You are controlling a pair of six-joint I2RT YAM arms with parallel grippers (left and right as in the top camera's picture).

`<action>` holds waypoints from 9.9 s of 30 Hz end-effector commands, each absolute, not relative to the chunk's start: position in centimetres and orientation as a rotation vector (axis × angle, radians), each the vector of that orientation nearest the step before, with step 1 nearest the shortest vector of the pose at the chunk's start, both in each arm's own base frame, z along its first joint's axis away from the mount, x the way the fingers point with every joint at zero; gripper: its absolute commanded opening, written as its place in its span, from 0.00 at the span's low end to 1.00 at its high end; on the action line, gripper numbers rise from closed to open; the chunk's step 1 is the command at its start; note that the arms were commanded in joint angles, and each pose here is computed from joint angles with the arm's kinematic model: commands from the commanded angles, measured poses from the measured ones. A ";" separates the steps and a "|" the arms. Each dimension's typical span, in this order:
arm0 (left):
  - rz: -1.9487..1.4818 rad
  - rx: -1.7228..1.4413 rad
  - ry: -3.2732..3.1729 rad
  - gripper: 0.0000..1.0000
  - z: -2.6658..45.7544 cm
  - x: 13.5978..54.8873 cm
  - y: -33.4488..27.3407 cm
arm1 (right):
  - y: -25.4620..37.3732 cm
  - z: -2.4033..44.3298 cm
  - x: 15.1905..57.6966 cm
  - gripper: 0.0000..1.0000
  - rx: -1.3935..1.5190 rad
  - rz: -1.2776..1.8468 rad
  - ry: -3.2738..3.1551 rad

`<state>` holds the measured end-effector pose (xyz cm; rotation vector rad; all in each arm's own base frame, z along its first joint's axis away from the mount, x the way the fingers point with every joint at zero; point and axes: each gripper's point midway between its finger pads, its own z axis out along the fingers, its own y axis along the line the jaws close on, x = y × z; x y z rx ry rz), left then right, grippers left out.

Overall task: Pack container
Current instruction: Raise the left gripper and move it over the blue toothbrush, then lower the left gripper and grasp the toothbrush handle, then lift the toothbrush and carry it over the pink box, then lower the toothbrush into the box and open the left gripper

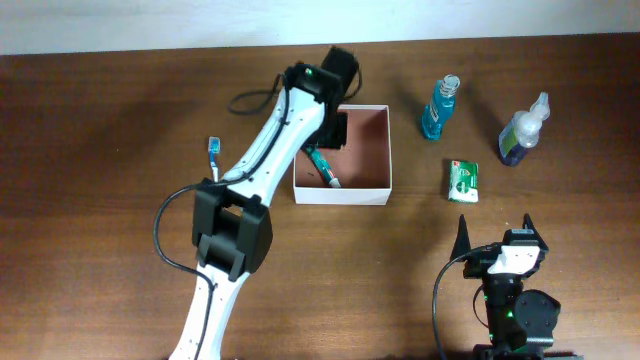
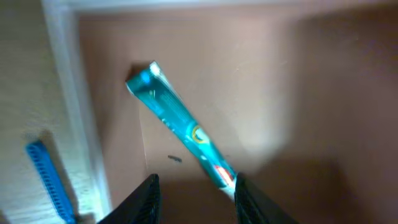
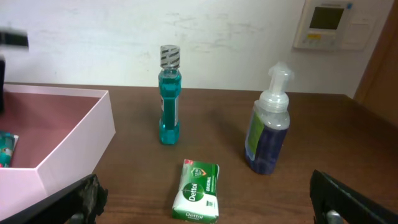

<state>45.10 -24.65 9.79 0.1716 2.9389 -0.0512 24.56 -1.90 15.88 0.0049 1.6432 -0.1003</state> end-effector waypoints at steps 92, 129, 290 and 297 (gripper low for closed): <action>-0.049 -0.201 3.422 0.99 7.9 38.9 -0.8 | -1.5 15.7 24.6 0.98 -0.014 -0.090 1.644; -0.024 -0.217 3.198 0.99 3.4 39.7 0.0 | -1.5 15.7 24.6 0.98 -0.015 -0.090 1.644; -0.148 0.577 2.811 0.09 8.5 43.9 -23.8 | -1.5 15.7 24.6 0.98 -0.015 -0.090 1.644; -0.137 0.660 2.791 0.09 8.4 43.9 -23.8 | -1.5 15.7 24.6 0.98 -0.015 -0.090 1.644</action>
